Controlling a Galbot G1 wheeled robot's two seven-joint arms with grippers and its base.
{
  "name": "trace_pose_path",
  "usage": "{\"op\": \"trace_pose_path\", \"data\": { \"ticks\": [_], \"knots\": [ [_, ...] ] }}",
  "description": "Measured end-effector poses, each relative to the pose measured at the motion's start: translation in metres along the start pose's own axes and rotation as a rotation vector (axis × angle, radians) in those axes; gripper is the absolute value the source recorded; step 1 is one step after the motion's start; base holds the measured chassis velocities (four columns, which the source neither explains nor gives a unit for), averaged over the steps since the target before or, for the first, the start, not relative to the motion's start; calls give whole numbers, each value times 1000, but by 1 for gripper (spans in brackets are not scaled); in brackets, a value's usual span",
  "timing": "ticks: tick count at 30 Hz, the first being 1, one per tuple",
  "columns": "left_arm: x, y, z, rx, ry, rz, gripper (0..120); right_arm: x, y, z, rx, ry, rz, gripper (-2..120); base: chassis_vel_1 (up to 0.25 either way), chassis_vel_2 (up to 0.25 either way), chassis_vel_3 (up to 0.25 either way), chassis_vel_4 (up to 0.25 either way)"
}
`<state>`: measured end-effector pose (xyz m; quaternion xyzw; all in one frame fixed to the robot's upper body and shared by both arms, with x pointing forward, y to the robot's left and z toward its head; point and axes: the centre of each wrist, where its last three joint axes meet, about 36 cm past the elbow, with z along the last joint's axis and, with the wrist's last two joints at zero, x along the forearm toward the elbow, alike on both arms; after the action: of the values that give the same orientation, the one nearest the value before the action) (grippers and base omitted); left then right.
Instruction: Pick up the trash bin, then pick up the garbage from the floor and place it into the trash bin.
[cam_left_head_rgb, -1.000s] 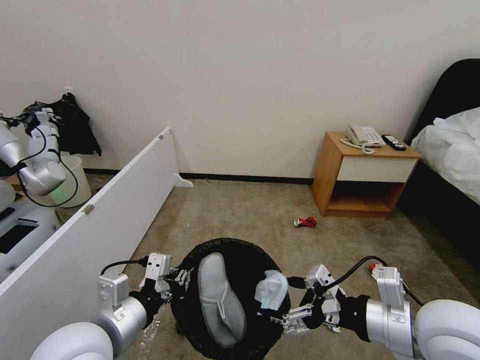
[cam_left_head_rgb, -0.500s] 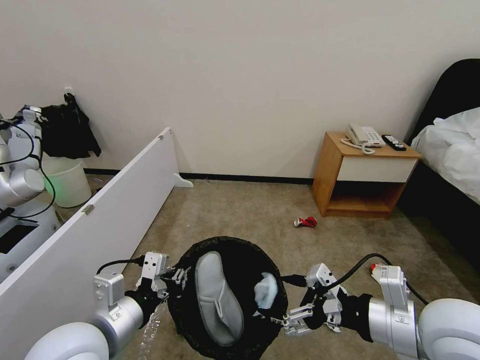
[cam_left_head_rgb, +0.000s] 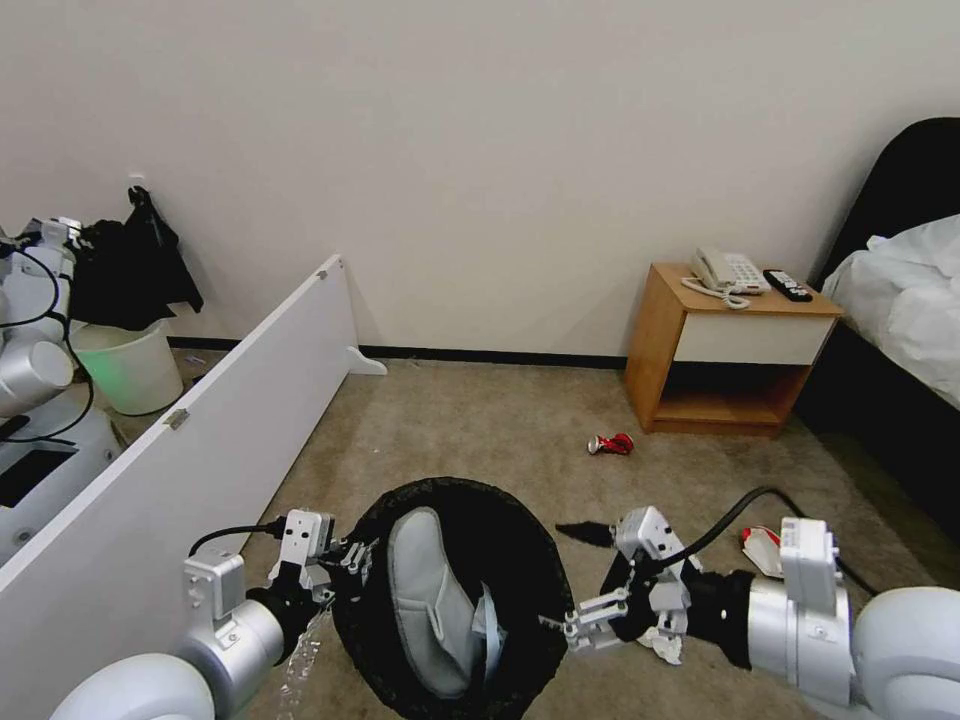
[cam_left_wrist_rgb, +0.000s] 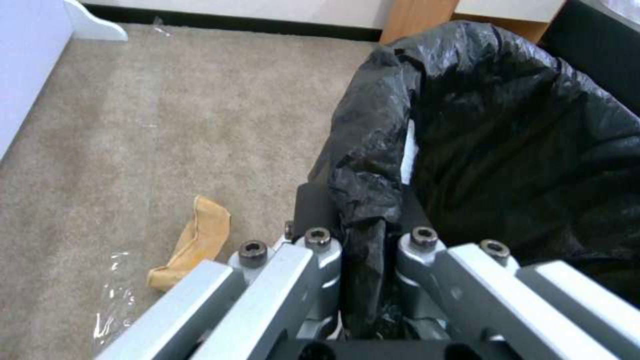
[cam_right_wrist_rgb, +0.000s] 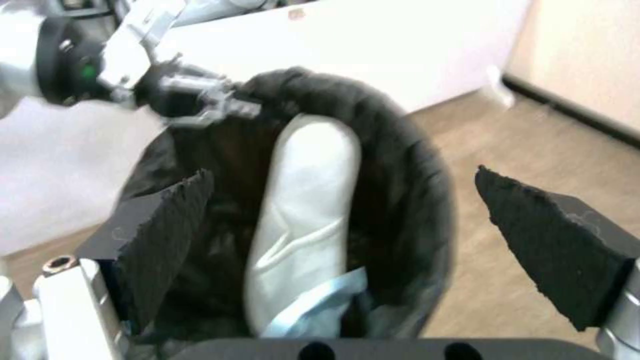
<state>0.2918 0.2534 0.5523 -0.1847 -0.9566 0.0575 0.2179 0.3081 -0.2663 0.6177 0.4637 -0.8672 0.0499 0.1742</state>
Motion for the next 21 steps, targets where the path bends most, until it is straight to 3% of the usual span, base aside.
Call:
{"op": "trace_pose_path", "data": {
  "ticks": [13, 15, 21],
  "knots": [
    [1, -1, 1, 9, -6, -4, 4, 11, -6, -19, 82, -119, 120, 100, 0, 0, 0, 0],
    [3, -1, 2, 16, -8, -10, 4, 29, -15, -27, 170, -188, 316, 100, 0, 0, 0, 0],
    [4, -2, 3, 9, -3, -13, 4, 54, -22, -3, 139, -118, 522, 100, 0, 0, 0, 0]
  ]
}}
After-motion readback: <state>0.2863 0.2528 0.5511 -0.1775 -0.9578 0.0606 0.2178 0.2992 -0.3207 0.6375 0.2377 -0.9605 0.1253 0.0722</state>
